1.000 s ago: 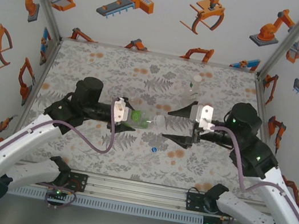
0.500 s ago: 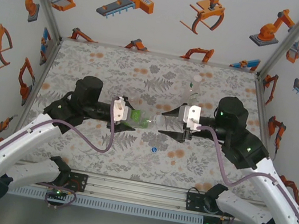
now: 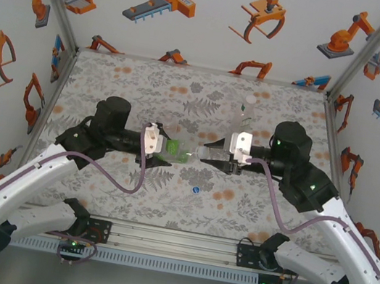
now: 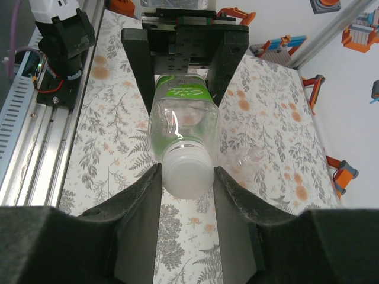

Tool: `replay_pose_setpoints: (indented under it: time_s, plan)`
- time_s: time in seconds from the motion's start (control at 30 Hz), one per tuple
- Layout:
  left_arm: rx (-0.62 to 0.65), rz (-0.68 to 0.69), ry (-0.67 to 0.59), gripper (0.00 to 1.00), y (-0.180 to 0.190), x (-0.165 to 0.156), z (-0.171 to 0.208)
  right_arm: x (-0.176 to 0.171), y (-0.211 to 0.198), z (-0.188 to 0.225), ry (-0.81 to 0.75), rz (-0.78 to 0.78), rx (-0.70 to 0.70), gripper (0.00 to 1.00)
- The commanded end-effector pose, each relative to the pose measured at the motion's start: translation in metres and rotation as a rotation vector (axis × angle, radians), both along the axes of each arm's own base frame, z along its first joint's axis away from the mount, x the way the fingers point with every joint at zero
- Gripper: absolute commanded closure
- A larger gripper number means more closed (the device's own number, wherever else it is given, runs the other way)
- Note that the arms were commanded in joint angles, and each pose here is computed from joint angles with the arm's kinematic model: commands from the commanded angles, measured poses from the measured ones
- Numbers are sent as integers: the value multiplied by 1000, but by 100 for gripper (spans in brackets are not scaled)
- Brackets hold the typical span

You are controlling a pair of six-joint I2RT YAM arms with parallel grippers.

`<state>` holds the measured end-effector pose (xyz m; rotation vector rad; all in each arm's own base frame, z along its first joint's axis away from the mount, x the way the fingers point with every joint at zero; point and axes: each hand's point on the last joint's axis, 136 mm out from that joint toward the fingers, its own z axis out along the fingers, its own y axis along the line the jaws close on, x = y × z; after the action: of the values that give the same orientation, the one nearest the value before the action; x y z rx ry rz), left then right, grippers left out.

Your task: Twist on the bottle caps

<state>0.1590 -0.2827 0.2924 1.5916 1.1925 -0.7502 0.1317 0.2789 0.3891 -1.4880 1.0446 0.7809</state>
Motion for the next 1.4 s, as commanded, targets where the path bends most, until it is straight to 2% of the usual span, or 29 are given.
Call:
replay_pose_setpoints:
  time_s: [0.0, 0.23, 0.57, 0.8, 0.9, 1.1, 1.33, 1.37]
  plan:
    - [-29, -29, -35, 100, 0, -4, 15, 3, 2, 0, -11, -20, 9, 78]
    - [-27, 36, -66, 100, 3, 6, 16, 24, 0, 3, 173, -168, 107, 100]
    - [-39, 148, -115, 100, 7, 25, 17, 62, -7, 7, 635, -385, 389, 100]
    - [-43, 165, -122, 100, 8, 28, 17, 79, -5, -2, 906, -465, 453, 100]
    - [-44, 161, -124, 100, 8, 27, 17, 81, -1, 3, 1013, -450, 485, 100]
    - [-41, 180, -124, 100, 8, 32, 15, 94, 3, -8, 1312, -515, 534, 100]
    - [-32, 228, -124, 100, 9, 42, 13, 97, 3, -13, 1392, -553, 525, 100]
    - [-30, 232, -125, 100, 9, 42, 12, 96, 4, -14, 1391, -551, 515, 94]
